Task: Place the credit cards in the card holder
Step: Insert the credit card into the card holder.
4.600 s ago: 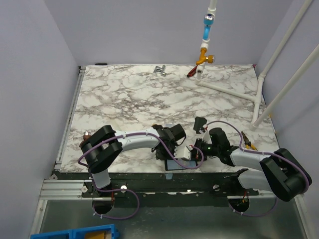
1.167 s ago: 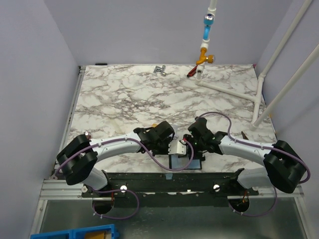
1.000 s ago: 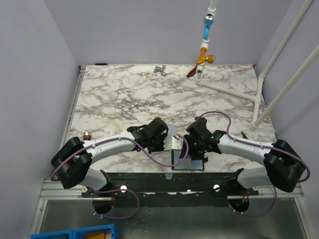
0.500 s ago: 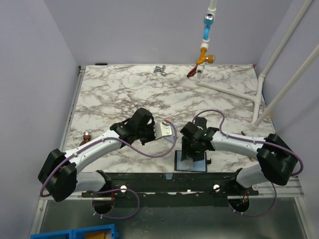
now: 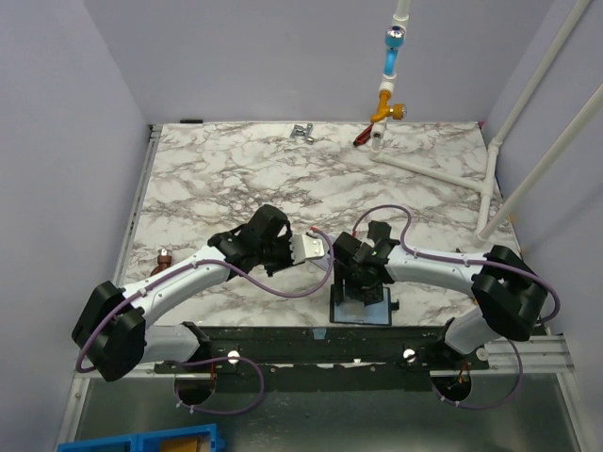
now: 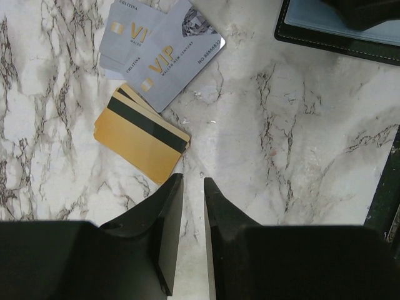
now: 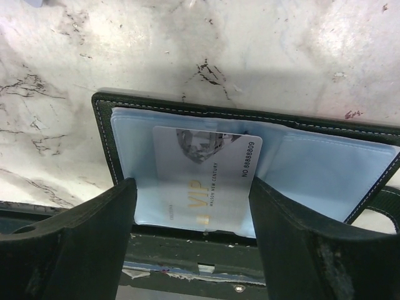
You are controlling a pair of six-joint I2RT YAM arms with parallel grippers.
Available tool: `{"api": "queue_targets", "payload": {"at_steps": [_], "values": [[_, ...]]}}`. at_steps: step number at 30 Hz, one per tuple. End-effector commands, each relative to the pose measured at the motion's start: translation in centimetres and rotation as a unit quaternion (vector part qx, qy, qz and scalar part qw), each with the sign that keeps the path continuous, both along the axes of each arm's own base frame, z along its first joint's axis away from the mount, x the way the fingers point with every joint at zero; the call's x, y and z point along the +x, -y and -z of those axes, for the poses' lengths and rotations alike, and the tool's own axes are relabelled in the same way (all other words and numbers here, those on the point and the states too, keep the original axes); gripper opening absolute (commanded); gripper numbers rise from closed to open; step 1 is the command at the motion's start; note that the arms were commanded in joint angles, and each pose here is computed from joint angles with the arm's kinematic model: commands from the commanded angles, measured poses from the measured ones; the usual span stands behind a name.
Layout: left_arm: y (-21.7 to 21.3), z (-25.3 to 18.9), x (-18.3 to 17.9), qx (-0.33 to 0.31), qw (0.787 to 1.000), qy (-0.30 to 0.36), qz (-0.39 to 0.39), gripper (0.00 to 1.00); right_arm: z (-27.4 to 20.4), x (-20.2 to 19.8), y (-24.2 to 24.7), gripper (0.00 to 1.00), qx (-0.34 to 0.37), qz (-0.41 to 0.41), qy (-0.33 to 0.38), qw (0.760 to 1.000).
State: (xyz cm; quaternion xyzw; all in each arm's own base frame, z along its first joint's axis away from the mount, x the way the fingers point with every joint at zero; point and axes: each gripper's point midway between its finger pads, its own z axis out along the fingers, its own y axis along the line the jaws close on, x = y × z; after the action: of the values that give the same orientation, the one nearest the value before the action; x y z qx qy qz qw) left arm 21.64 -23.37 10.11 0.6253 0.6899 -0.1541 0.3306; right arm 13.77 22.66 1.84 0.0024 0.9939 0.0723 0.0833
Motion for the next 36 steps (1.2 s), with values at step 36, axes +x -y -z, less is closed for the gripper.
{"api": "queue_targets", "payload": {"at_steps": [36], "values": [[-0.3,0.0,-0.9,-0.005,1.0,-0.015,0.014,0.22,1.3,0.4,-1.7,0.52,-0.029,0.005,0.024,0.999]]}}
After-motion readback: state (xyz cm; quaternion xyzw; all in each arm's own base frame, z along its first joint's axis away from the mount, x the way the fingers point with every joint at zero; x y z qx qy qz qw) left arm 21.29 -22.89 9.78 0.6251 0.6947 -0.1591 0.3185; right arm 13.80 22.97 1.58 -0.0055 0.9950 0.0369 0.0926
